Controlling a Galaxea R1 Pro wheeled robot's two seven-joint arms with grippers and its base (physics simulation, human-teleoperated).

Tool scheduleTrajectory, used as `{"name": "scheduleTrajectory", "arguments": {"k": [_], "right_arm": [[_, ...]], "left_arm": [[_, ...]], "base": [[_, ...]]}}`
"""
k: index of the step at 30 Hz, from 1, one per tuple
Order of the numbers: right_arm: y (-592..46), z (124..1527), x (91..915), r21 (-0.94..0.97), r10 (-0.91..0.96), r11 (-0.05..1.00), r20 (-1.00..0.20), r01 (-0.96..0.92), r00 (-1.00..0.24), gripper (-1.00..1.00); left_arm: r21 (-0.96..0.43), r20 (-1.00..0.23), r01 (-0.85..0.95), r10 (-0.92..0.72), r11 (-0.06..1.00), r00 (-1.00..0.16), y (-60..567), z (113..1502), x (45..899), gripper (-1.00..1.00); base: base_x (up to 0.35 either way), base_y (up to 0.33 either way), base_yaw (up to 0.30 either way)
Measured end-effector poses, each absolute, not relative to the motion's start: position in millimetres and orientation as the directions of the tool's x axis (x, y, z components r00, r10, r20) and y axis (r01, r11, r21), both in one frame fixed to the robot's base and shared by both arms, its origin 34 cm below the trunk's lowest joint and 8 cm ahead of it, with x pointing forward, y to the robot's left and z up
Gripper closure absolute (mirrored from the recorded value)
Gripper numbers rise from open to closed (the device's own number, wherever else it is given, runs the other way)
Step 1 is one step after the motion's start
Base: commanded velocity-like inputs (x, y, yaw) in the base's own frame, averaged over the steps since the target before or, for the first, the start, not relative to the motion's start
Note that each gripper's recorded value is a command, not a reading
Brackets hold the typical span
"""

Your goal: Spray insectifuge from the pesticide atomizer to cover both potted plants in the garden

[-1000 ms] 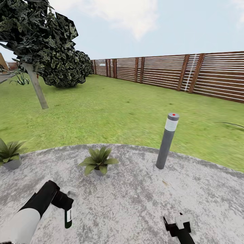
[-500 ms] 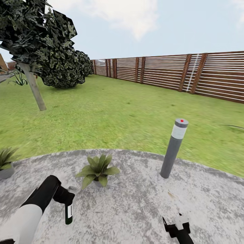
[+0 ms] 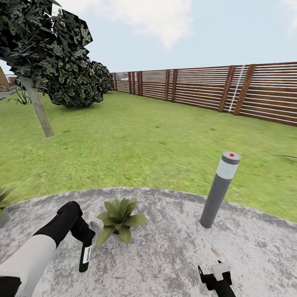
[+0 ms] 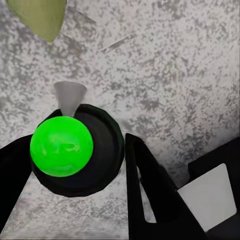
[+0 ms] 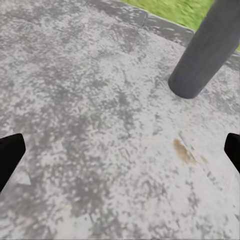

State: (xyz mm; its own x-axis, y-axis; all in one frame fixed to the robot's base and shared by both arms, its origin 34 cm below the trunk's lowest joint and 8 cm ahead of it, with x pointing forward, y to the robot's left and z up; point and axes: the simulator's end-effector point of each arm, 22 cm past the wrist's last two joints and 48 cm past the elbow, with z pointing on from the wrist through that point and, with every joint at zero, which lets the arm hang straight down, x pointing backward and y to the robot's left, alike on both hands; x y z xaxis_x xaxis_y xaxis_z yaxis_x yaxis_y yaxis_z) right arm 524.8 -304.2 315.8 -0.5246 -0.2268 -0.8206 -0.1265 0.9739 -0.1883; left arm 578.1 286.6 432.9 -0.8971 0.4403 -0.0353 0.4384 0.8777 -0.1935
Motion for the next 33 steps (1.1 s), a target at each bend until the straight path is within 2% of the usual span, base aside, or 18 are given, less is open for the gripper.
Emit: {"name": "scheduleTrajectory", "arguments": {"k": [2, 3, 14, 24, 33], "right_arm": [[-304, 316, 525, -0.188, -0.227, 0.974, -0.82, -0.127, -0.525, -1.0], [-303, 313, 520, -0.187, -0.227, 0.974, -0.817, -0.128, -0.531, -1.0], [-304, 312, 519, -0.187, -0.226, 0.974, -0.816, -0.128, -0.532, -1.0], [-304, 312, 520, -0.187, -0.226, 0.974, -0.816, -0.127, -0.531, -1.0], [-305, 312, 520, -0.188, -0.227, 0.974, -0.816, -0.127, -0.531, -1.0]], "left_arm": [[-0.19, -0.03, 0.439, 0.442, 0.878, -0.897, 288, 433, 578, 1.0], [-0.13, 0.043, 0.465, 0.473, 0.876, -0.88, 306, 421, 564, 1.0], [-0.131, 0.049, 0.458, 0.467, 0.879, -0.883, 308, 420, 562, 1.0], [-0.138, 0.07, 0.455, 0.466, 0.88, -0.882, 309, 410, 550, 1.0], [-0.149, 0.097, 0.449, 0.465, 0.881, -0.88, 308, 403, 540, 1.0]], "base": [[0.046, 0.0, 0.085], [0.0, 0.0, 0.124], [0.0, 0.0, 0.022], [0.008, 0.002, 0.169], [0.238, 0.117, 0.005]]}}
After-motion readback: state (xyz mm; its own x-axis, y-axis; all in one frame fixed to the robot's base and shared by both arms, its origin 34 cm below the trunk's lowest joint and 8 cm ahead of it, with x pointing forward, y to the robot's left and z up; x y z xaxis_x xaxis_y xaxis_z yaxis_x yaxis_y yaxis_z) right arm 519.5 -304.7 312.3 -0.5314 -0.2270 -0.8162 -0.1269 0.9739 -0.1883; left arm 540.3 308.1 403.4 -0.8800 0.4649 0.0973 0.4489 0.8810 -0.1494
